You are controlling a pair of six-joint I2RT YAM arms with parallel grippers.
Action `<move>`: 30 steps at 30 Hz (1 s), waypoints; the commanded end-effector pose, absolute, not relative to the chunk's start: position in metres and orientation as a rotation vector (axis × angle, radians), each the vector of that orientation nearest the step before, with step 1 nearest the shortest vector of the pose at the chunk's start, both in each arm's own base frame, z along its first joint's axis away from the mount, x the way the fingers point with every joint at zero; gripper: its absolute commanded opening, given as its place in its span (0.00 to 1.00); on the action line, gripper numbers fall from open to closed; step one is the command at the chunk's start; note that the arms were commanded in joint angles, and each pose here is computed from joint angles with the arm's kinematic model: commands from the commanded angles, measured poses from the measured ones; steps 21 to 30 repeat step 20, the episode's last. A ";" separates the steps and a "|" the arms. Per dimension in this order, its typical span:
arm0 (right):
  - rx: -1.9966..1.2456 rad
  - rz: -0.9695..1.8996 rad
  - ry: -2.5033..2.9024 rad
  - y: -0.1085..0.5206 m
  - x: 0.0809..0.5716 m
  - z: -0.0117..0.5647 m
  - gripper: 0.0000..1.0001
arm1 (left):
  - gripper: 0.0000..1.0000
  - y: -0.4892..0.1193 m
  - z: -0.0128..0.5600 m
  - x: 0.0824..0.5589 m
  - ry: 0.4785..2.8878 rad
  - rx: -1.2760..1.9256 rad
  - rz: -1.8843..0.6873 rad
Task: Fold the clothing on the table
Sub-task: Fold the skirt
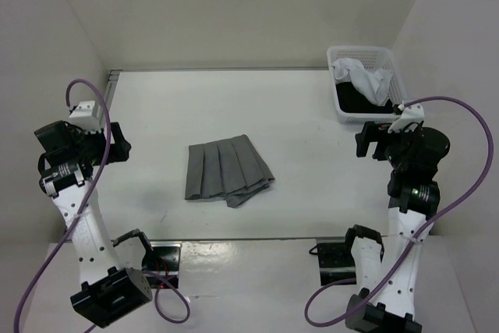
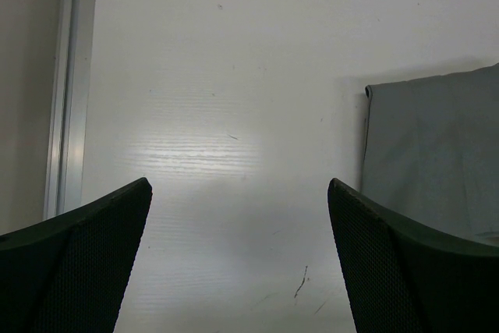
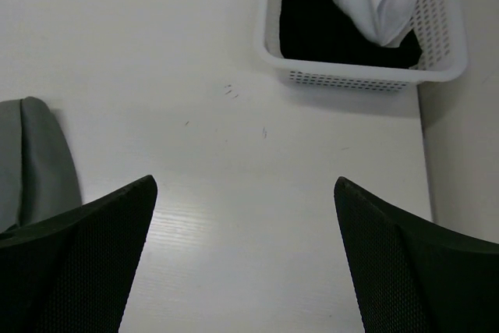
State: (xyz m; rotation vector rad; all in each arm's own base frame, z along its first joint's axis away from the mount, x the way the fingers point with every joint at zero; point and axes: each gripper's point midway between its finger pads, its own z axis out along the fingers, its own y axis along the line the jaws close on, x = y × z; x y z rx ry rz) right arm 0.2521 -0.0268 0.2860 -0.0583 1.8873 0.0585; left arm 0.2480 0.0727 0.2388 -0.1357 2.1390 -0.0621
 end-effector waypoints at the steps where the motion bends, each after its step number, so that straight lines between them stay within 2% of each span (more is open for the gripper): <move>1: -0.033 -0.019 1.785 -0.035 0.246 0.309 0.98 | 1.00 0.069 0.243 0.248 2.118 -0.120 -0.079; 30: -0.061 -0.007 1.750 -0.027 0.238 0.315 0.98 | 1.00 0.066 0.244 0.248 2.104 -0.095 -0.087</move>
